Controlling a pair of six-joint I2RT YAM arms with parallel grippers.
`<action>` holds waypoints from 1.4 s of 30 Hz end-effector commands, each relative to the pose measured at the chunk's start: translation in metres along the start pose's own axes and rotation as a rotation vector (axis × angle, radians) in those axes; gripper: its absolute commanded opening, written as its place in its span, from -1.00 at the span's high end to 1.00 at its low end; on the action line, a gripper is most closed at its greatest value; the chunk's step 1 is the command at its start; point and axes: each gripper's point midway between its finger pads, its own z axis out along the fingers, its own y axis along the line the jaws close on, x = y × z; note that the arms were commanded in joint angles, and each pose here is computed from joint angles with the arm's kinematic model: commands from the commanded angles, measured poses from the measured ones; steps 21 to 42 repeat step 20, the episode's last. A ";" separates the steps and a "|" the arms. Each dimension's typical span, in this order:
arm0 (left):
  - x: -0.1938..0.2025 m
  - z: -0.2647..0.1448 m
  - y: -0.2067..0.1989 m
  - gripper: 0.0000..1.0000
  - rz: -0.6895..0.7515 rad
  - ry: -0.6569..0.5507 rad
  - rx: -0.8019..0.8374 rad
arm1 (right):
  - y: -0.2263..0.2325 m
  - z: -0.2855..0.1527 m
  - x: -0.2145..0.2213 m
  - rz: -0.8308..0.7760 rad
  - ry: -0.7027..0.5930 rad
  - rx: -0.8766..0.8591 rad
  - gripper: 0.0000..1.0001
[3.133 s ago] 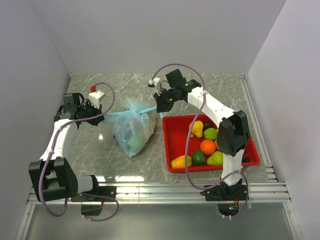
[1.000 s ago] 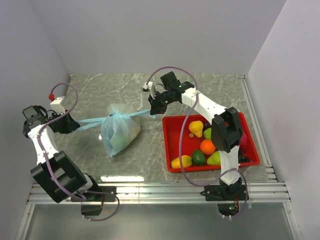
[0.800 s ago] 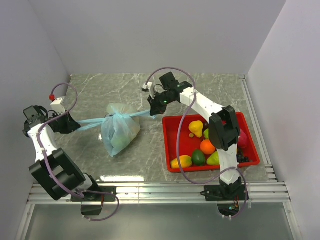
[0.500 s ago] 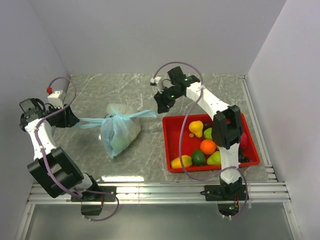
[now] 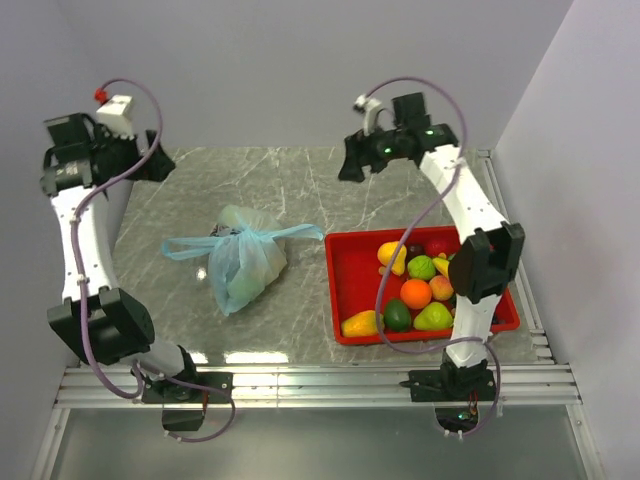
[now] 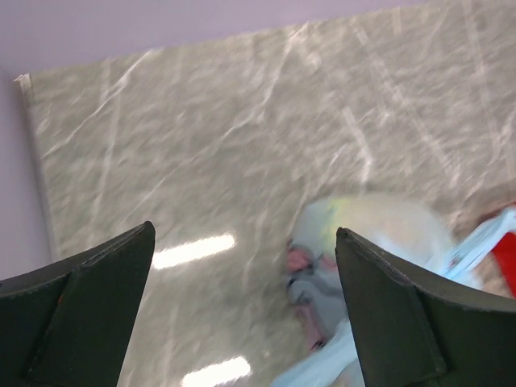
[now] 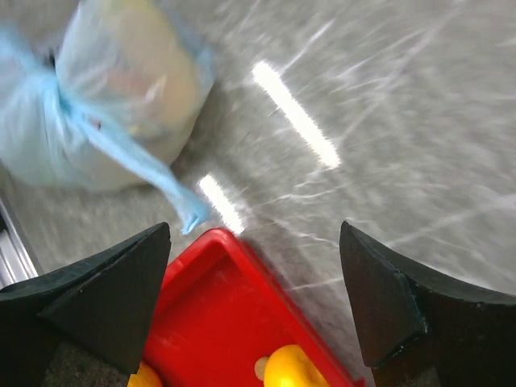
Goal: Place the fake fruits into the plastic bag and tie a complex knot
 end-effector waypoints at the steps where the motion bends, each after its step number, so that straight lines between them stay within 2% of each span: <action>1: -0.028 0.029 -0.019 -0.99 -0.063 -0.021 -0.031 | -0.025 -0.052 -0.041 0.109 -0.149 0.154 -0.85; 5: -0.043 0.063 -0.052 -0.99 -0.039 -0.042 0.024 | -0.051 -0.084 -0.036 0.190 -0.188 0.277 -0.85; 6: -0.046 0.069 -0.058 -0.99 -0.029 -0.044 0.034 | -0.060 -0.081 -0.019 0.248 -0.171 0.318 -0.86; 8: -0.039 0.094 -0.075 -0.99 -0.027 -0.014 0.046 | -0.067 -0.099 -0.017 0.230 -0.203 0.394 -0.87; 9: -0.035 0.102 -0.079 -0.99 -0.030 -0.001 0.044 | -0.070 -0.093 0.005 0.251 -0.168 0.397 -0.88; 11: -0.022 0.121 -0.086 -0.99 -0.064 0.033 0.022 | -0.063 -0.102 0.008 0.241 -0.202 0.398 -0.88; 12: -0.013 0.129 -0.098 -0.99 -0.056 0.056 0.041 | -0.062 -0.095 0.031 0.263 -0.167 0.390 -0.88; 14: 0.000 0.141 -0.107 -0.99 -0.052 0.089 0.038 | -0.053 -0.100 0.034 0.244 -0.205 0.395 -0.88; 15: 0.009 0.146 -0.110 -0.99 -0.056 0.111 0.044 | -0.051 -0.093 0.054 0.270 -0.179 0.386 -0.88; 19: 0.017 0.149 -0.124 -0.99 -0.043 0.116 0.068 | -0.042 -0.095 0.069 0.270 -0.191 0.381 -0.89; 42: 0.016 0.149 -0.124 -0.99 -0.041 0.114 0.066 | -0.039 -0.098 0.067 0.261 -0.203 0.385 -0.88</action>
